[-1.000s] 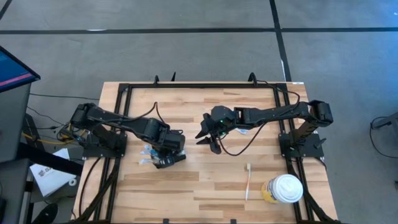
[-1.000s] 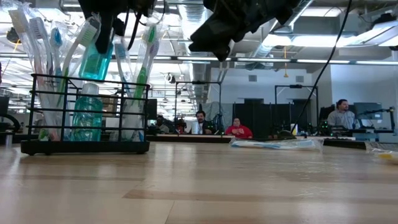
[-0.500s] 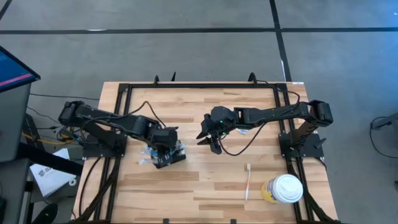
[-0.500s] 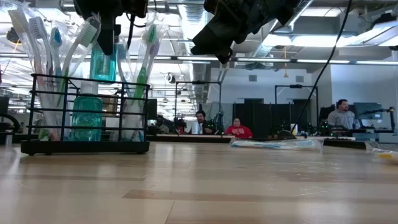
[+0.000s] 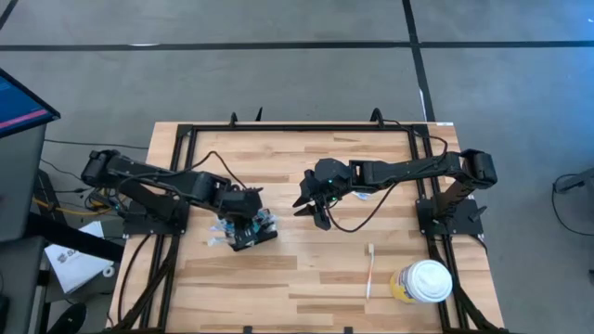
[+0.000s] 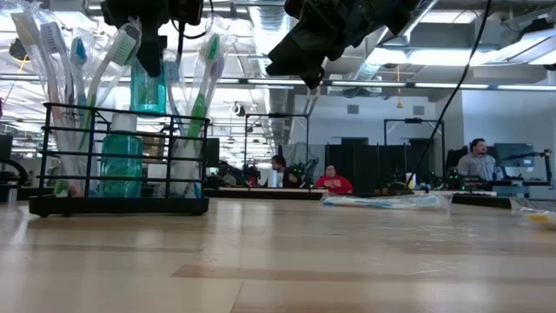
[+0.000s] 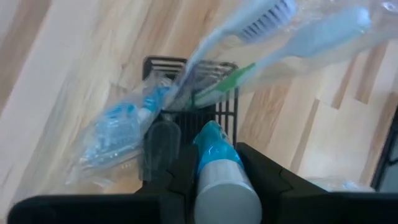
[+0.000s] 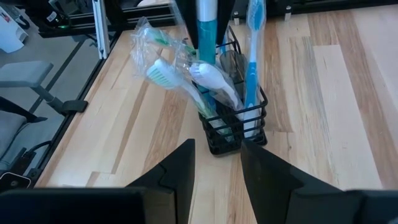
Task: Pick & Place toothbrushing station
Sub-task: Put the mouthwash into the middle section of the mesh organizer, then put the blue toothbrush into the bottom right section of the mesh organizer
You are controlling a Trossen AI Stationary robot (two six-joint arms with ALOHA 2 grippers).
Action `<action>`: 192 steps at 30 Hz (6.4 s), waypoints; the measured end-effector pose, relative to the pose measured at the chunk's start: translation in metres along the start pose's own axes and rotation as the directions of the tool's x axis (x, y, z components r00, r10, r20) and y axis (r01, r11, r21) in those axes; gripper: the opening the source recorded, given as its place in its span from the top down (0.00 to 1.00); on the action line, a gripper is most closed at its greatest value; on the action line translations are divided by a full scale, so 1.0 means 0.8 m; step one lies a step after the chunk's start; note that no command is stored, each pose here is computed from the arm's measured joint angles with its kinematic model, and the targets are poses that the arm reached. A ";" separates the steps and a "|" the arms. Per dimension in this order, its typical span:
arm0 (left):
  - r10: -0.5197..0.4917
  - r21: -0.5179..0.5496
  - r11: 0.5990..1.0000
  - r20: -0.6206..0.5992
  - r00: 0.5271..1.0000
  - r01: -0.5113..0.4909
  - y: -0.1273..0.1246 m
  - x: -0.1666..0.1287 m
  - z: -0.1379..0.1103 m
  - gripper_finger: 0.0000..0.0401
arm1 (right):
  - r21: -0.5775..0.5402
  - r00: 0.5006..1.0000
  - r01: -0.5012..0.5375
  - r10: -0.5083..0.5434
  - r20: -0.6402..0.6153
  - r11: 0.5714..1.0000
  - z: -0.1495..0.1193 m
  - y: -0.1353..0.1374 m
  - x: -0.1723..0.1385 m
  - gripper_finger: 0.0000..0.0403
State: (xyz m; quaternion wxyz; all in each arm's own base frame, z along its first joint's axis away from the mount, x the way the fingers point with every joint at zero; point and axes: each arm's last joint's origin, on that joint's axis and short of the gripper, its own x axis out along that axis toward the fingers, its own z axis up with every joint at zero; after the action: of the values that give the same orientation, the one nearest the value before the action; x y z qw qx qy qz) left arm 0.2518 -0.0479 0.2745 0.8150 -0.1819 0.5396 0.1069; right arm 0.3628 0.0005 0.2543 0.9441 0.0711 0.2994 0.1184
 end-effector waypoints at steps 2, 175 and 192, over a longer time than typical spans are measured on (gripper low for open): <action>0.012 -0.010 1.000 0.008 1.000 -0.011 0.003 0.000 0.002 0.80 | 0.000 1.000 0.000 0.000 0.000 1.000 0.000 0.000 0.000 0.70; -0.259 0.070 0.965 0.432 0.864 0.254 0.042 -0.122 -0.034 0.68 | 0.305 0.906 0.207 -0.064 -0.419 0.930 -0.053 -0.054 -0.035 0.70; -0.260 0.099 0.965 0.440 0.859 0.241 0.043 -0.125 -0.036 0.68 | 0.266 0.627 0.557 -0.188 -0.756 0.787 -0.105 -0.066 -0.065 0.70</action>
State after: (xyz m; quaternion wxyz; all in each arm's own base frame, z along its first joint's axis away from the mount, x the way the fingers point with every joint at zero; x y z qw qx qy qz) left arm 0.1759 -0.0264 0.3498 0.9279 -0.2043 0.3105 0.0281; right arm 0.2823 -0.0591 0.2043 0.7150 0.1850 0.6580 -0.1468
